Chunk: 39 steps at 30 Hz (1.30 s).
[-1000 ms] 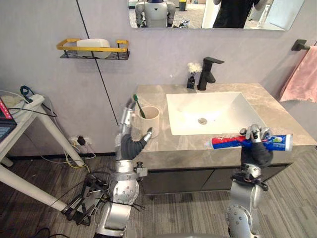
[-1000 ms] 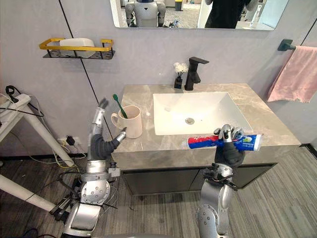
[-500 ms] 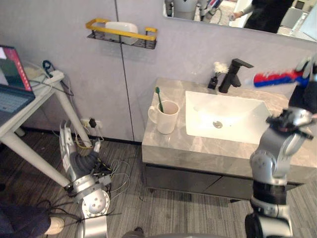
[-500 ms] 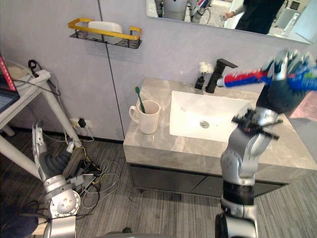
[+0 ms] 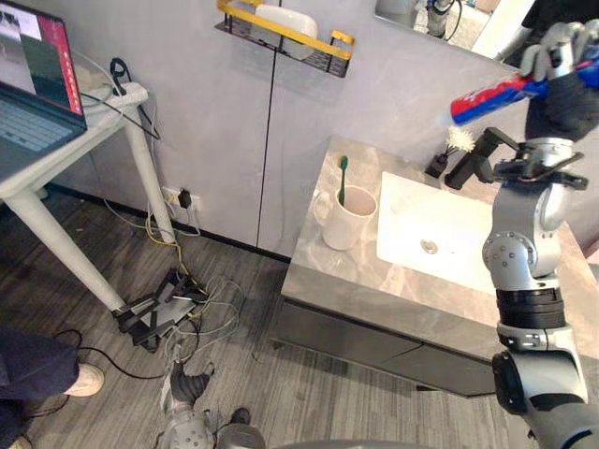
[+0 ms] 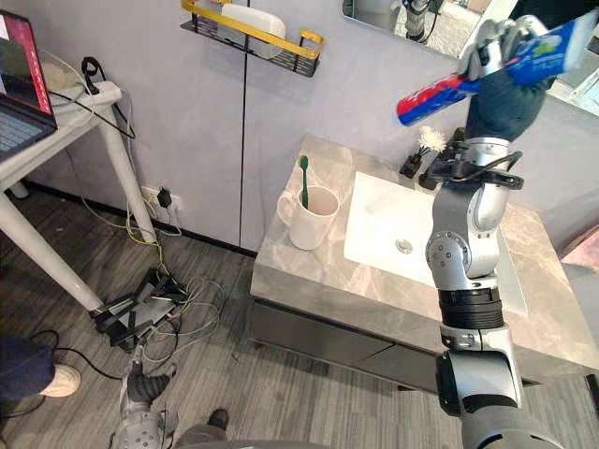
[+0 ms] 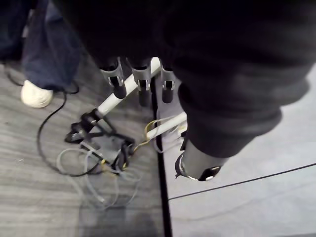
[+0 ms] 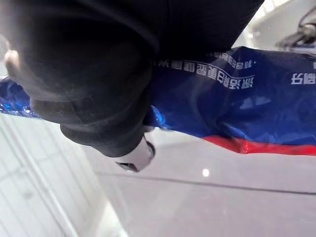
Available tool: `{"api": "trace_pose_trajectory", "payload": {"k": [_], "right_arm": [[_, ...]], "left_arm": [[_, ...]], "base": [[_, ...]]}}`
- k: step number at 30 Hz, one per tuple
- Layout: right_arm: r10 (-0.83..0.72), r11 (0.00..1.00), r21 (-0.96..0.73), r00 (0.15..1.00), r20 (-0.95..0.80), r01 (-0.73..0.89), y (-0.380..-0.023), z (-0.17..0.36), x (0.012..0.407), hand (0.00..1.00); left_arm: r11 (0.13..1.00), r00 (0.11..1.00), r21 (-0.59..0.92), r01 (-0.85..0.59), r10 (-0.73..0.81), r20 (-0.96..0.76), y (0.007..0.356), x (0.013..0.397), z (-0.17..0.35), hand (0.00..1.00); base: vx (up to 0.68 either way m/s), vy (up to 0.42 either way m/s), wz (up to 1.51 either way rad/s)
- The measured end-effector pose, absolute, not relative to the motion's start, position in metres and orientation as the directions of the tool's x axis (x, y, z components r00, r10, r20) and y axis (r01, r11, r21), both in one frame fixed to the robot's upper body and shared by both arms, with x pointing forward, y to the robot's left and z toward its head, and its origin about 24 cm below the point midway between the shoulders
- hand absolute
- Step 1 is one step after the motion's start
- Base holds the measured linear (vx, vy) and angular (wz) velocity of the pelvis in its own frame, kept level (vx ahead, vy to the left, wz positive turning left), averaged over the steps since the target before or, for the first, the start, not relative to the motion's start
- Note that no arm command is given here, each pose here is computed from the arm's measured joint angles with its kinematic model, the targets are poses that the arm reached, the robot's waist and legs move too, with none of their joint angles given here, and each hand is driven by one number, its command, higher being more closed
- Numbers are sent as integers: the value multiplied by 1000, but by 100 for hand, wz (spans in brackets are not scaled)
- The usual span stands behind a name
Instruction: Organize washtable
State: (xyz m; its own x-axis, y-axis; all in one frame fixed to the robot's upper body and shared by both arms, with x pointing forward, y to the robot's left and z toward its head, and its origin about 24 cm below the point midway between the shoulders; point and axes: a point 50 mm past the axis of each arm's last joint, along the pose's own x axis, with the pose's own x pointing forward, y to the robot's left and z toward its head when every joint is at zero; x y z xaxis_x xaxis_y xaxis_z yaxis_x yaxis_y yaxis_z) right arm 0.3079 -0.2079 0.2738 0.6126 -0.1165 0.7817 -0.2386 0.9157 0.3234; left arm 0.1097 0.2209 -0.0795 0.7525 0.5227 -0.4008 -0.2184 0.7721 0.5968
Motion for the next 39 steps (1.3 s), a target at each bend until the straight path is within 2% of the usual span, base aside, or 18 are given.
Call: {"api": "trace_pose_trajectory", "payload": {"k": [4, 8, 12, 16, 23, 29, 39], "right_arm": [[21, 917, 250, 663, 748, -312, -193, 272, 320, 100], [136, 901, 192, 676, 724, -388, -182, 270, 322, 100], [204, 889, 158, 681, 703, -430, -174, 266, 323, 100], [241, 879, 140, 680, 693, -455, -167, 263, 323, 100], [270, 863, 130, 665, 696, -487, -160, 260, 315, 100], [300, 853, 134, 683, 666, -505, -158, 243, 311, 100], [294, 841, 161, 686, 666, -516, -158, 243, 311, 100]], "left_arm": [[771, 698, 623, -129, 517, -496, 237, 101, -101, 0], [772, 604, 627, -100, 548, -578, 251, 83, -116, 0], [806, 509, 582, -108, 548, -664, 257, 65, -129, 0], [824, 472, 544, -160, 548, -691, 259, 62, -133, 0], [824, 430, 491, -282, 566, -703, 261, 61, -134, 0], [828, 463, 477, -294, 560, -687, 260, 77, -132, 0], [823, 470, 477, -309, 568, -676, 264, 79, -130, 0]], "base": [[-12, -27, 3], [0, 0, 0], [-49, -2, -1], [-38, -6, -1], [-10, -14, 5], [5, -13, 5], [-14, -5, -3]]}}
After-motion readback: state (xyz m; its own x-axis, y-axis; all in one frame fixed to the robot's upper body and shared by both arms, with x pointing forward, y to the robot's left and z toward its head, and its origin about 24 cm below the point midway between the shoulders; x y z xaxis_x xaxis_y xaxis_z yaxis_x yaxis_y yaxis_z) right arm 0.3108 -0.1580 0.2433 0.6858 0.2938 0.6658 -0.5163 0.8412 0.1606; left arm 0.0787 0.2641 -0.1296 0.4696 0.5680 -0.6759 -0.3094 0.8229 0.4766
